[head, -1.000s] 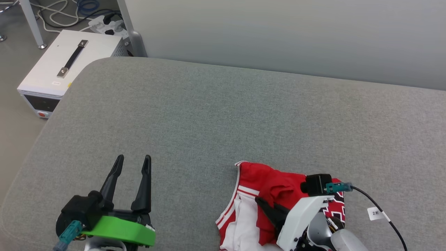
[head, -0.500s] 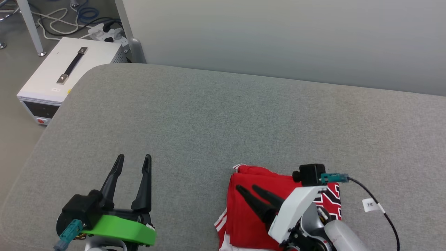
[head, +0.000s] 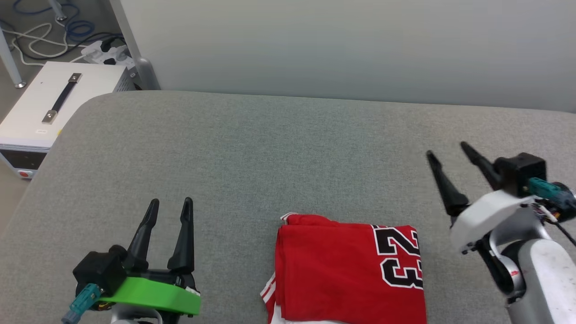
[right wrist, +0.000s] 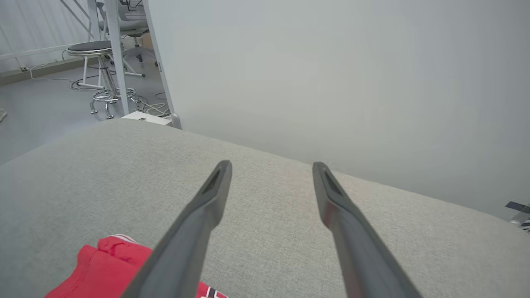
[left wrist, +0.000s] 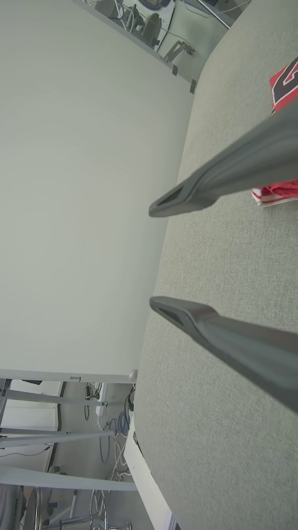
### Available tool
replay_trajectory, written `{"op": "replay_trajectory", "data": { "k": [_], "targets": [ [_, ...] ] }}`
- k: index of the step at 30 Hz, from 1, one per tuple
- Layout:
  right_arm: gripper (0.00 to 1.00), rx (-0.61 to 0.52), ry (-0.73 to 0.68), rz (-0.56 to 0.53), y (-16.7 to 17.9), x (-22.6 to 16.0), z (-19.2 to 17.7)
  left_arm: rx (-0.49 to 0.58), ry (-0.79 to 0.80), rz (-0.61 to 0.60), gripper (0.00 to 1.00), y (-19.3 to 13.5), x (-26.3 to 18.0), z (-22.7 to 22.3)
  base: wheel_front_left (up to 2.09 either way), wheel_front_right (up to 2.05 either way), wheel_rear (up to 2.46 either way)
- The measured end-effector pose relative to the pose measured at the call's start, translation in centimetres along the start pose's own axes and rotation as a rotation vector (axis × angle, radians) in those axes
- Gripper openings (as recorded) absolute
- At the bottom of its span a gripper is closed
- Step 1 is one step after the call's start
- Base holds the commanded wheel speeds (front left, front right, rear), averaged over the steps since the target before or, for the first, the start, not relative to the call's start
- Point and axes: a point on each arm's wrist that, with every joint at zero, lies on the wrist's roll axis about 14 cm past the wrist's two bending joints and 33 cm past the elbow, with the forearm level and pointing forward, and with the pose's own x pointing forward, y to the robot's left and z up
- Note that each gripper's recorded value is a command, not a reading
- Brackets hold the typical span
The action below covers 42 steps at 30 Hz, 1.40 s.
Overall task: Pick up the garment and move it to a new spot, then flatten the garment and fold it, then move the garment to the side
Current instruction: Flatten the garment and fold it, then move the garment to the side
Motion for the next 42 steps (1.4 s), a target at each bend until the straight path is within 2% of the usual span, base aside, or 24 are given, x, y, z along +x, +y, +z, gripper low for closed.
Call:
{"op": "replay_trajectory", "data": {
  "k": [4, 7, 11, 17, 25, 42],
  "targets": [
    [1.0, -0.036, -0.055, -0.101, -2.8, -2.0, 0.0, -0.012, 0.015, -0.017, 1.0, -0.6, 0.3, -0.6, 0.0, 0.0, 0.0],
    [1.0, -0.022, -0.079, -0.165, -4.1, -3.6, -0.7, -0.018, 0.021, -0.023, 1.0, -0.7, 0.5, -0.8, 0.0, 0.0, 0.0],
    [1.0, 0.027, -0.124, -0.228, -4.5, -5.4, -1.5, -0.021, 0.03, -0.029, 1.0, -0.9, 0.7, -1.1, 0.0, 0.0, 0.0],
    [1.0, 0.041, -0.169, -0.313, -5.1, -7.3, -2.6, -0.028, 0.056, -0.042, 1.0, -1.4, 0.5, -2.0, 0.0, 0.0, 0.0],
    [1.0, 0.067, -0.133, -0.315, -4.2, -7.6, -4.6, -0.03, 0.086, -0.038, 1.0, -1.4, 0.3, -2.9, 0.0, 0.0, 0.0],
    [1.0, 0.12, -0.113, -0.294, -3.2, -7.2, -5.7, -0.017, 0.09, -0.034, 1.0, -1.2, 0.2, -3.0, 0.0, 0.0, 0.0]
  ]
}}
